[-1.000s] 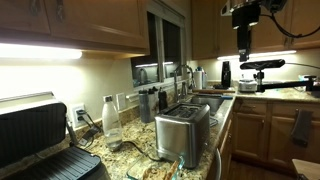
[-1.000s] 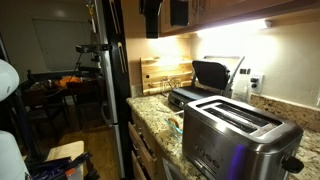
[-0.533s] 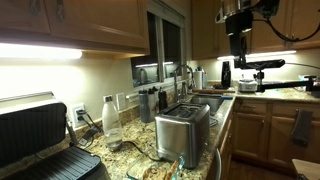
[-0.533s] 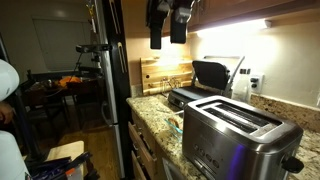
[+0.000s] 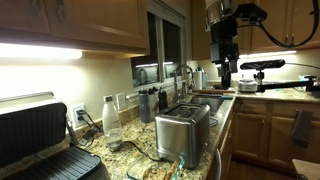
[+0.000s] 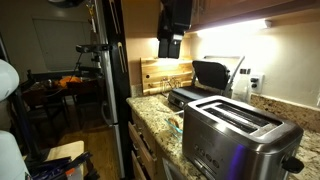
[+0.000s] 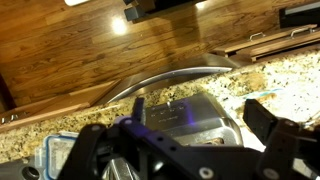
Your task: Pick up one slice of bread from the glass bowl and place it in the toaster
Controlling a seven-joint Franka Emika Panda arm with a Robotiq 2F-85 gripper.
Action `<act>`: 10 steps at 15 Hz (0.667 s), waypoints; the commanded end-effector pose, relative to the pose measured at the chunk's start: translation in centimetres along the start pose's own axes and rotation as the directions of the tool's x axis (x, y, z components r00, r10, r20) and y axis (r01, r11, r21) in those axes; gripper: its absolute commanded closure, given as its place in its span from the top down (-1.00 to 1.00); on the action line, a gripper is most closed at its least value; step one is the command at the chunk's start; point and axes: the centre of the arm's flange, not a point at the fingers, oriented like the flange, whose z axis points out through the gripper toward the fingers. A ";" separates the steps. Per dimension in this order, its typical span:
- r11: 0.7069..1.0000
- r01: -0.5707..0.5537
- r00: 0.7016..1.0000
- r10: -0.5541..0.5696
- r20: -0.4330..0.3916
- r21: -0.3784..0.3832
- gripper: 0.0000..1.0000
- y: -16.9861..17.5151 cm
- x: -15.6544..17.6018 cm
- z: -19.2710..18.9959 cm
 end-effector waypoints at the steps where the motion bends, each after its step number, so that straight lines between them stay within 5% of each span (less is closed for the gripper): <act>1: 0.991 -0.136 0.991 0.136 0.016 0.010 1.00 -2.0 1.6 0.5; 10: 0.933 -0.360 0.932 0.358 0.054 0.021 1.00 -3.3 2.2 2.4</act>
